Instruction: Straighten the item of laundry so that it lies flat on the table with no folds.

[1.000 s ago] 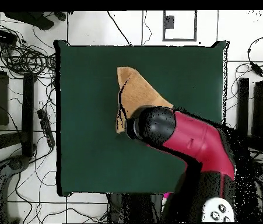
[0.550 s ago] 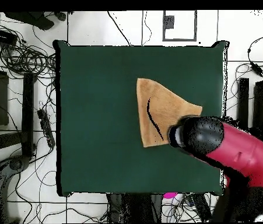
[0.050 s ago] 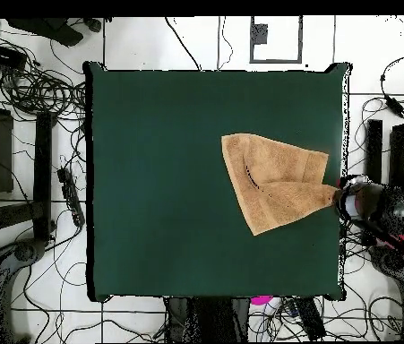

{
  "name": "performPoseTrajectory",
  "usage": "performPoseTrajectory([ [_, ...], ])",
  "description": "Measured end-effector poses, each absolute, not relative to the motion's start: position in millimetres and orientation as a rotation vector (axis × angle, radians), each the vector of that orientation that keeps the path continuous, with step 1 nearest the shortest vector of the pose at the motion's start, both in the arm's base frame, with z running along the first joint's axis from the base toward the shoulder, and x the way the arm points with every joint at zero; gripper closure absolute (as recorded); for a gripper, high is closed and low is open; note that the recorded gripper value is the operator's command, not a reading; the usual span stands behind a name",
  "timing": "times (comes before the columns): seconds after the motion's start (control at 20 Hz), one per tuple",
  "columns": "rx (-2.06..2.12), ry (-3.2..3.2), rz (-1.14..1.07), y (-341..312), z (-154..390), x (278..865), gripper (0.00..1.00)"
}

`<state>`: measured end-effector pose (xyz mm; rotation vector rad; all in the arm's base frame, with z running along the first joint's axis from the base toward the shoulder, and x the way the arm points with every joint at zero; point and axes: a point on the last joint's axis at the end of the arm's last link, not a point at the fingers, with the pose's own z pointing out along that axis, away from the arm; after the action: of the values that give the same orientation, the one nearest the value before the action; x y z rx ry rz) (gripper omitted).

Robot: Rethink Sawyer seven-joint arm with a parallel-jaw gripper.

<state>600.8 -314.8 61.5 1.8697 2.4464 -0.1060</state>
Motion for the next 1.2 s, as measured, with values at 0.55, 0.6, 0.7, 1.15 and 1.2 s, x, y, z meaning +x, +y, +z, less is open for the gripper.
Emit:
performPoseTrajectory([
  [0.55,1.631,2.658,-0.161,-275.7,-19.1,601.5,0.00],
  [0.6,1.609,2.671,-0.162,-266.6,-20.5,605.8,0.00],
  [0.7,1.573,2.685,-0.163,-253.4,-19.3,613.7,0.00],
  [1.15,1.451,2.703,-0.191,-218.7,6.7,646.7,0.00],
  [1.2,1.445,2.702,-0.193,-217.7,9.2,648.4,0.00],
])
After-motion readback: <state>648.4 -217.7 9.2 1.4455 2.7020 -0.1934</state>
